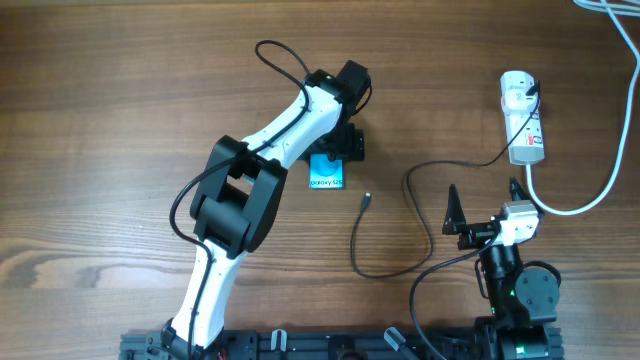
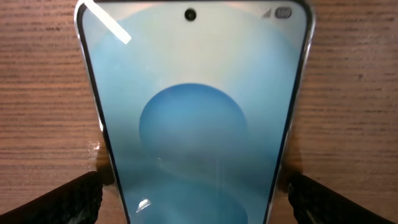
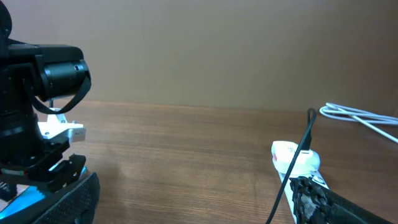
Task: Plug charger to phone and switch on socket
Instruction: 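Lower the left gripper and grip the phone's top edge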
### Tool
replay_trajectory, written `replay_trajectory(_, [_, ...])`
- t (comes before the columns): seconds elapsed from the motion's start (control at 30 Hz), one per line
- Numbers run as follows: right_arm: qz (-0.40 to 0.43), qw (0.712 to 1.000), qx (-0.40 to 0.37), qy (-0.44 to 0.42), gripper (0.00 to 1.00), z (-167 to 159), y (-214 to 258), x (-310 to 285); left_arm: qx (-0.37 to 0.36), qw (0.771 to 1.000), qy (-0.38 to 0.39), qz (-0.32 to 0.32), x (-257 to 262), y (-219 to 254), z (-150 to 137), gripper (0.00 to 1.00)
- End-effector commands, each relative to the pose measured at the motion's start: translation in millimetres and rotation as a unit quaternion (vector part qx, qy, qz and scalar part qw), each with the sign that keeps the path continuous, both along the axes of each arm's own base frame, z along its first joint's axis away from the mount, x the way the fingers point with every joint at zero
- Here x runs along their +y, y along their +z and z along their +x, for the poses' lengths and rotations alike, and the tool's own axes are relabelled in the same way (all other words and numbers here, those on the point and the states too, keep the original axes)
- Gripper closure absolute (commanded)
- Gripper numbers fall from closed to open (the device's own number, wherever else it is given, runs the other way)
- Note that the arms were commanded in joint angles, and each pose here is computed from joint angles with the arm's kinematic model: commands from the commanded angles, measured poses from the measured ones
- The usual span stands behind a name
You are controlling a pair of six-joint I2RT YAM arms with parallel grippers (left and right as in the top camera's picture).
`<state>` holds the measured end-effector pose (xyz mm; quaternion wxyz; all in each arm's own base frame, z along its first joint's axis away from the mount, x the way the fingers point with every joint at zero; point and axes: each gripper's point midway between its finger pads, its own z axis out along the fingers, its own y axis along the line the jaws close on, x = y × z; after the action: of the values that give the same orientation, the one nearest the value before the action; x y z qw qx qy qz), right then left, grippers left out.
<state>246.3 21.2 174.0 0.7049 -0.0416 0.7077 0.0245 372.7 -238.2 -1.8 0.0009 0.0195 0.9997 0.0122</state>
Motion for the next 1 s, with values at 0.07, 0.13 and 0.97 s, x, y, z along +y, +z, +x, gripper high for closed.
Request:
replay_trajectory(0.07, [0.000, 1.000, -0.004, -0.003, 0.00, 0, 2, -1, 0.025, 0.998, -0.003, 0.051, 18, -20, -15, 0.00])
replay_trajectory(0.13, [0.000, 1.000, -0.004, -0.003, 0.00, 0, 2, -1, 0.027, 0.998, -0.003, 0.052, 19, -20, -16, 0.00])
replay_trajectory(0.97, [-0.001, 1.000, -0.003, -0.003, 0.00, 0, 1, -1, 0.016, 1.000, 0.003, -0.008, -3, -22, -5, 0.00])
